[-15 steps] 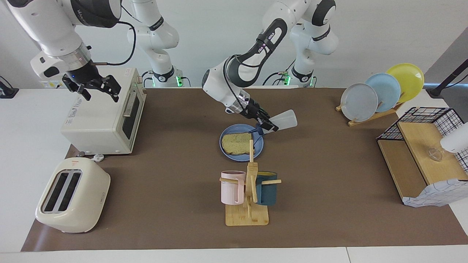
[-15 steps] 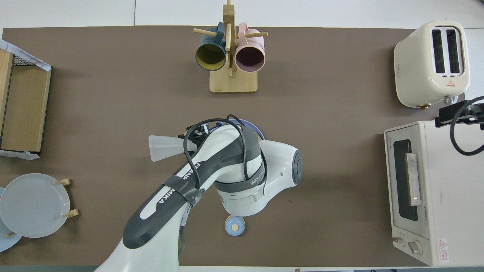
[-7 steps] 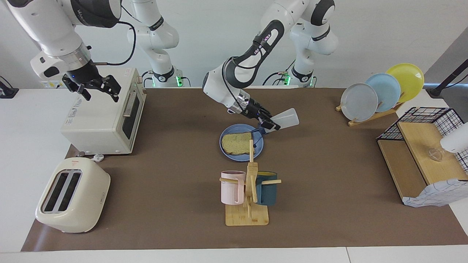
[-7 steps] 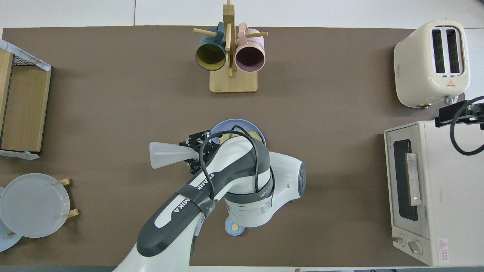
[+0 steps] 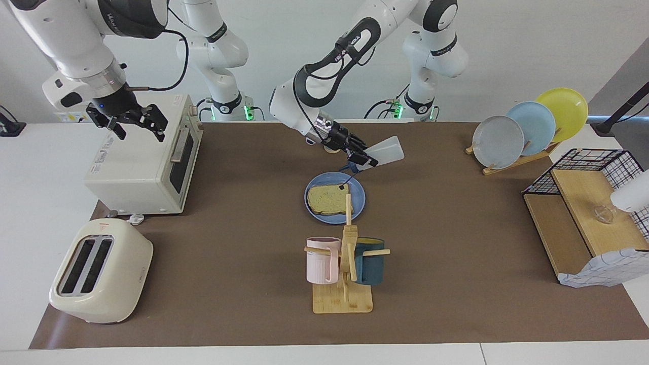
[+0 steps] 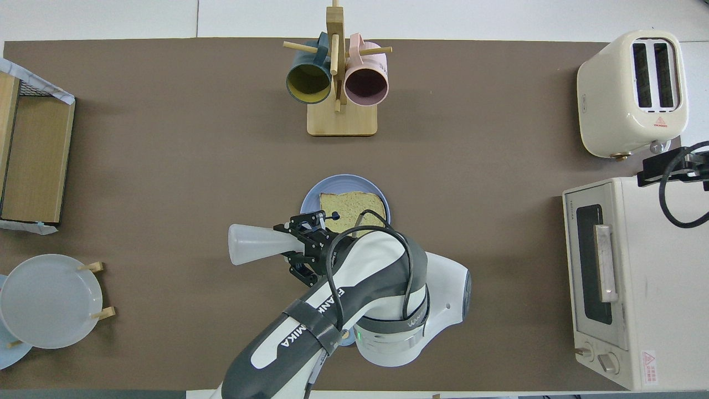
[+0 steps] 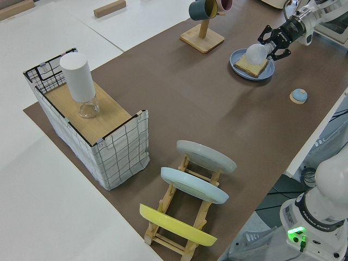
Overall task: Put bread on plate and add seasoning
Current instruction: 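Tilt and shake the bottle over the bread with the left gripper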
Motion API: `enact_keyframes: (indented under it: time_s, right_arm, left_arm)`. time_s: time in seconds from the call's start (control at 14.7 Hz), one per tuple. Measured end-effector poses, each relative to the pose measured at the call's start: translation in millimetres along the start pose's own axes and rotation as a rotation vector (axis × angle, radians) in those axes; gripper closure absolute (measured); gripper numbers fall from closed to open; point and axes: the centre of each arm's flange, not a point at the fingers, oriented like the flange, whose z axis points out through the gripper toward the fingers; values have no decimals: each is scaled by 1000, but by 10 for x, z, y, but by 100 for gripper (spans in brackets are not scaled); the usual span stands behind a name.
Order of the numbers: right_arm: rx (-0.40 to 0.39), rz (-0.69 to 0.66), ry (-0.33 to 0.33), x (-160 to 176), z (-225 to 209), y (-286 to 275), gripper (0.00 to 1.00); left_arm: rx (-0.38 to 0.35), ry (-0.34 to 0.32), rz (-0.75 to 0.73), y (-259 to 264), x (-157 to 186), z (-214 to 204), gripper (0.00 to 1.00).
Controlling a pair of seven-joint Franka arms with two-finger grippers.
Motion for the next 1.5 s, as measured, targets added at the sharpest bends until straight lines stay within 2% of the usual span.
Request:
enact_keyframes:
  time_s: [0.61, 0.96, 1.3, 1.5]
  right_arm:
    - [0, 0, 0, 0, 0, 0, 0]
    - [0, 0, 0, 0, 0, 0, 0]
    - [0, 0, 0, 0, 0, 0, 0]
    - [0, 0, 0, 0, 0, 0, 0]
  left_arm:
    - [-56, 33, -117, -765, -184, 794, 59]
    - [-37, 49, -101, -684, -129, 656, 59]
    - [-7, 67, -46, -323, 6, 217, 59]
    - [-1, 71, -32, -203, 37, 89, 59]
